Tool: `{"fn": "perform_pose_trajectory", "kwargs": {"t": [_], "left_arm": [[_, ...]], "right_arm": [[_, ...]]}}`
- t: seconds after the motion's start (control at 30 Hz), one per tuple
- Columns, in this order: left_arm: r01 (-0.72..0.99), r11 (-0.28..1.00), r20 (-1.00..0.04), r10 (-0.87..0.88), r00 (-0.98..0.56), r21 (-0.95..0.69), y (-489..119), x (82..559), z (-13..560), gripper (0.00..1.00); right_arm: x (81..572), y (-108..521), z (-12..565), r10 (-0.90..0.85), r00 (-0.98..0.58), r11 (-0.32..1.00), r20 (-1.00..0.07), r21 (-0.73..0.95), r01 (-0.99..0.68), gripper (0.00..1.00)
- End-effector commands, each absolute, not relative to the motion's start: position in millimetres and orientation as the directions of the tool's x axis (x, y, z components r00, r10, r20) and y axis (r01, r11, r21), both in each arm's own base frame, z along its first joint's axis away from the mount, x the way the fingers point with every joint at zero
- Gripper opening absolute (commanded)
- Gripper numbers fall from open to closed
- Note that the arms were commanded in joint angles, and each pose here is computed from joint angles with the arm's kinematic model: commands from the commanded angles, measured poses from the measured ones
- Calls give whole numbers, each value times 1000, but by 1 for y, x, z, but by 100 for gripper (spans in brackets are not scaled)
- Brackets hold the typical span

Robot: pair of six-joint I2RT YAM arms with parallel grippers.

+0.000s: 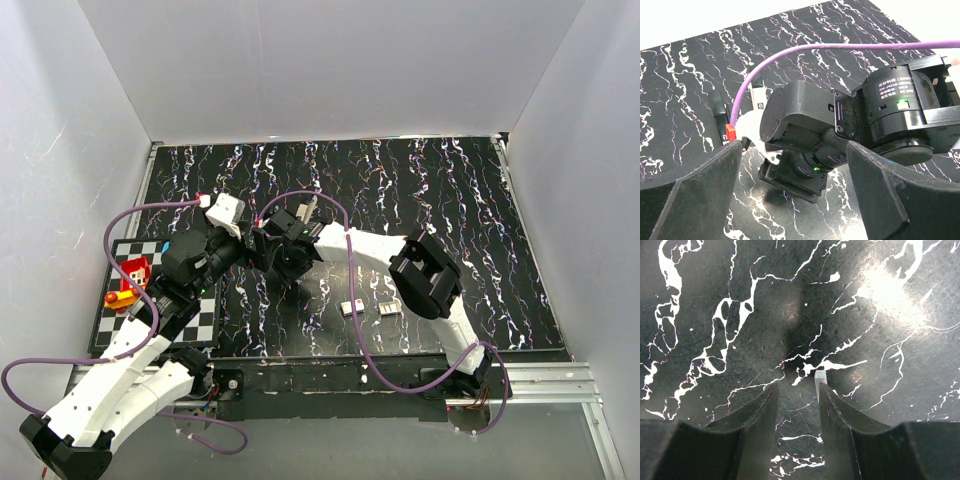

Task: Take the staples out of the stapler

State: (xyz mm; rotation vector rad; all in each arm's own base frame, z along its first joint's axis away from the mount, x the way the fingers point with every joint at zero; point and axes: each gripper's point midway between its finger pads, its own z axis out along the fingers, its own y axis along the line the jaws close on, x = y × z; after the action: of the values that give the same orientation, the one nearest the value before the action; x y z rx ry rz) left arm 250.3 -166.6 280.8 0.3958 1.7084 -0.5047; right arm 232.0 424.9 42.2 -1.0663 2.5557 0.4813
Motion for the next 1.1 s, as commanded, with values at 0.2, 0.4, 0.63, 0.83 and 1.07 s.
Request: {"fn": "perform_pose_trajectory", "kwargs": {"t": [0.2, 0.4, 0.63, 0.83, 1.07], "left_arm": [[516, 849, -980, -10, -198, -113, -165, 250, 279, 86], [517, 849, -980, -8, -198, -111, -165, 250, 278, 86], [517, 849, -980, -6, -201, -111, -165, 250, 277, 86], [517, 849, -979, -4, -203, -111, -165, 251, 276, 86], [516, 849, -979, -3, -206, -111, -166, 251, 275, 86]], "right_arm": [[243, 433, 47, -610, -645, 664, -461, 147, -733, 47], [244, 430, 41, -615, -648, 670, -450, 135, -730, 47], [246, 428, 36, -618, -650, 677, -443, 120, -726, 47], [248, 428, 36, -617, -647, 680, -448, 110, -725, 47], [250, 429, 36, -610, -658, 693, -442, 106, -713, 47]]}}
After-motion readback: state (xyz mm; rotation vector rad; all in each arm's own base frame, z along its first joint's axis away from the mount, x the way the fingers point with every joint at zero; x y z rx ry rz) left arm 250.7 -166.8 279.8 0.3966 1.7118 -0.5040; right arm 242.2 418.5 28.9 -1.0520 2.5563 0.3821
